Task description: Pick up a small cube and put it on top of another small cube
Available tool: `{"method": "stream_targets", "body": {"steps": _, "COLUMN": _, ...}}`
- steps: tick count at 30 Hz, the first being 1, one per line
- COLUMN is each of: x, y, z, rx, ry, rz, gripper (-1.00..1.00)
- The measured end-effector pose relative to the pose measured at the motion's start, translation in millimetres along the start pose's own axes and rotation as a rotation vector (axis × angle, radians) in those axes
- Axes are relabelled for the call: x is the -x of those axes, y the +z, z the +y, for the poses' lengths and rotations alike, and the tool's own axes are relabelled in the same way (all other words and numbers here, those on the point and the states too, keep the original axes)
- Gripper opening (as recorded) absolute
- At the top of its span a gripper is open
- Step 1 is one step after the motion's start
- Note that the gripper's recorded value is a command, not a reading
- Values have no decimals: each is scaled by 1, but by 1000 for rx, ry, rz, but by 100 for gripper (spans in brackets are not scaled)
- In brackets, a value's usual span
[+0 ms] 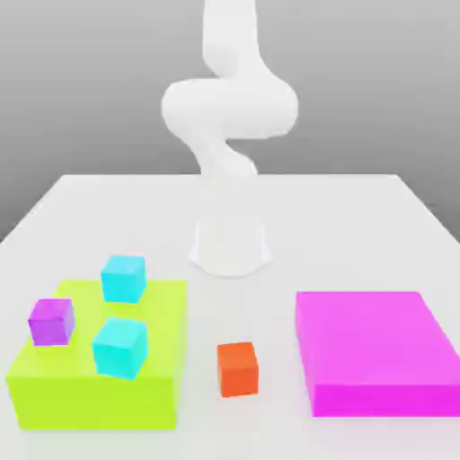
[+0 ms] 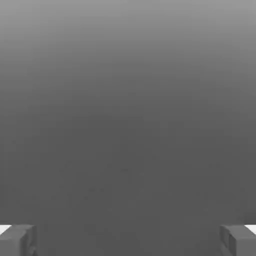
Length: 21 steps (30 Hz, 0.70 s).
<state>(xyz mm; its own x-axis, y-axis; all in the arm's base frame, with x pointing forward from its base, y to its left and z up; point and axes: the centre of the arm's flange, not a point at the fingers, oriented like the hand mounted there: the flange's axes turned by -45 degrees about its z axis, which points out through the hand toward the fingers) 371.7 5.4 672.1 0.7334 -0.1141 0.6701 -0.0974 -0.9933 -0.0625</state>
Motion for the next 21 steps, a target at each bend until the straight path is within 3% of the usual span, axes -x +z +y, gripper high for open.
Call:
{"method": "stream_targets", "body": {"steps": 11, "x": 79, "y": 181, "z": 1, "rx": 144, "ry": 454, "rz": -245, "gripper": 0}}
{"method": "stream_targets", "body": {"steps": 21, "x": 199, "y": 293, "z": 17, "rx": 325, "ry": 867, "rz": -434, "gripper": 0}}
